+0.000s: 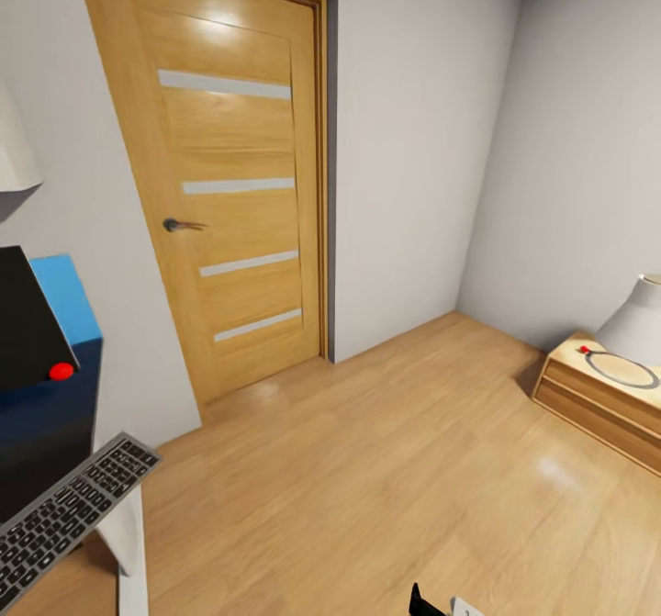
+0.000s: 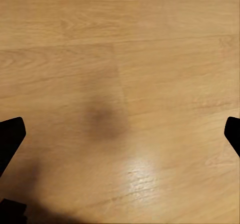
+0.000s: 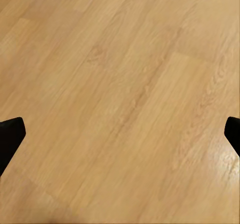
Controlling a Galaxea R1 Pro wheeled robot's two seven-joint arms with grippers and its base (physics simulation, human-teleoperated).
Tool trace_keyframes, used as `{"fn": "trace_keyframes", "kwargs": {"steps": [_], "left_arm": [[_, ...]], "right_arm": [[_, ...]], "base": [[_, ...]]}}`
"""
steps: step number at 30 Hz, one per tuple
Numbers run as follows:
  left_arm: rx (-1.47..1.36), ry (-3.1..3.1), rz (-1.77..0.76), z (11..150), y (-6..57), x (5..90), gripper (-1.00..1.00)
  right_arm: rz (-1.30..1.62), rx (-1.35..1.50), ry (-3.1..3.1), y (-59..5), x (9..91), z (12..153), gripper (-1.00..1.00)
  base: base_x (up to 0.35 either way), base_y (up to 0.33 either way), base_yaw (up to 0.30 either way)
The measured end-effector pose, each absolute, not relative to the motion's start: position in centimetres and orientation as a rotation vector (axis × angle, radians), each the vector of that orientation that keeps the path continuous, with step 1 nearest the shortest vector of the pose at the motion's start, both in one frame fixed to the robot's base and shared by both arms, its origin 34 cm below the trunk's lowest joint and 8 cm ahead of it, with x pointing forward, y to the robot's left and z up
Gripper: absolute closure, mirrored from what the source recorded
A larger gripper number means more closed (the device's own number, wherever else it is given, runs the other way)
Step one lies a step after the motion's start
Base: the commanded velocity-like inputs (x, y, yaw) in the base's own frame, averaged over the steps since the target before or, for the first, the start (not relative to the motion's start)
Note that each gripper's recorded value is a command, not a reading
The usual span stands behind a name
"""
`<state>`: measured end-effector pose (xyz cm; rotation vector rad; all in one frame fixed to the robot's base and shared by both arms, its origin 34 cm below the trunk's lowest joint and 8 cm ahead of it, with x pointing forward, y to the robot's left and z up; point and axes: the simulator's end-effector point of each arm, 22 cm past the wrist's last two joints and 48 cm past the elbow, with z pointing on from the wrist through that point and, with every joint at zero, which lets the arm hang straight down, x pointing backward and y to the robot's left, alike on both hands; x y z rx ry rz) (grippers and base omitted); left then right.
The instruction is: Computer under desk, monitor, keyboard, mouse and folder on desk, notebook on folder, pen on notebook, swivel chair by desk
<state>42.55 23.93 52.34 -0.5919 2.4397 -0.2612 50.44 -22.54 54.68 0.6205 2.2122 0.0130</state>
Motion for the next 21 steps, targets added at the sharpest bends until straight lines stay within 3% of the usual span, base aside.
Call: {"fn": "trace_keyframes", "kwargs": {"steps": [21], "left_arm": [[-0.602,2.472,-0.253,51.4,23.9,41.5,-1.0]], "right_arm": [[0.0,0.625,2.245,-22.6,49.4,53.4,-1.0]], "base": [[0.326,0.0,0.0]]}}
